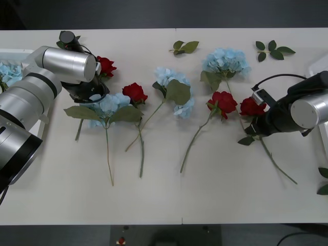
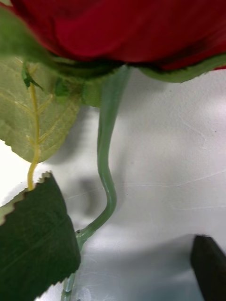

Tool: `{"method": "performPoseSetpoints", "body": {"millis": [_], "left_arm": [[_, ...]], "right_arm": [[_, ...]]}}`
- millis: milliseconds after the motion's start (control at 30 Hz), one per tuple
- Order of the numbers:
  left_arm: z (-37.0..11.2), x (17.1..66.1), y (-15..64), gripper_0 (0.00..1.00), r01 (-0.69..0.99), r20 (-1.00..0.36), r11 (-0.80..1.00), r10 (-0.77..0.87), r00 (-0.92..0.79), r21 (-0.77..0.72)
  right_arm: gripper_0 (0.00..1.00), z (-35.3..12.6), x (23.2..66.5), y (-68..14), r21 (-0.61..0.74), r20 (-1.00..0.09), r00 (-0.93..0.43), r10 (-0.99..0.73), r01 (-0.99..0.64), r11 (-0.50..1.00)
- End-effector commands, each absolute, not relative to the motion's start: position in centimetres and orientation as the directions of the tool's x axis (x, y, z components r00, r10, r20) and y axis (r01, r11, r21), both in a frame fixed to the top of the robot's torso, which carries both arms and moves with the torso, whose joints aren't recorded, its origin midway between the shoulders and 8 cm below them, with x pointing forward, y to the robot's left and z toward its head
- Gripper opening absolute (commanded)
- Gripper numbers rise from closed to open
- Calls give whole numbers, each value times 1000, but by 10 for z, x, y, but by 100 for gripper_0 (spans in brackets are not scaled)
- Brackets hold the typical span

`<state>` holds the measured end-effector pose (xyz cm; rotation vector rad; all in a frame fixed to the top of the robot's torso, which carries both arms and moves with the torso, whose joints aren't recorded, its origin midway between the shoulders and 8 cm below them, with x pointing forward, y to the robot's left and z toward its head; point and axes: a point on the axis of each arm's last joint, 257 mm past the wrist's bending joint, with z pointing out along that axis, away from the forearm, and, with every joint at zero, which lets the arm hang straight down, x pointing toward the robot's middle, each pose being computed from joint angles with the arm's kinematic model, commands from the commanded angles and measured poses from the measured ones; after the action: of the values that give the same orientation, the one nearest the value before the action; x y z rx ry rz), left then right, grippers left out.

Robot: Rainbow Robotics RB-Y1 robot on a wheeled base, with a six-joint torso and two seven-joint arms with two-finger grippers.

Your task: Put the red flowers into the right box and the blue flowers into the left box

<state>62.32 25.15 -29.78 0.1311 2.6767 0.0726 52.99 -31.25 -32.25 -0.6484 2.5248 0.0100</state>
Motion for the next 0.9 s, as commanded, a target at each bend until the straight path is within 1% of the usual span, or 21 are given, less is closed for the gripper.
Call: {"method": "performPoseSetpoints", "body": {"millis": [33,400,600,900], "left_arm": [[-274,638,237,1,117,-478,990,139,-867,77],[-272,640,237,0,126,-482,988,154,-862,90],[-244,656,241,0,127,-537,987,159,-828,95],[-181,682,249,0,136,-645,987,158,-747,84]], "right_arm": [[97,-290,545,-318,-149,-529,-708,-467,-464,873],[97,-288,547,-319,-164,-531,-699,-478,-469,868],[97,-289,549,-315,-174,-531,-691,-491,-478,861],[97,-301,549,-312,-176,-520,-699,-492,-476,862]]}}
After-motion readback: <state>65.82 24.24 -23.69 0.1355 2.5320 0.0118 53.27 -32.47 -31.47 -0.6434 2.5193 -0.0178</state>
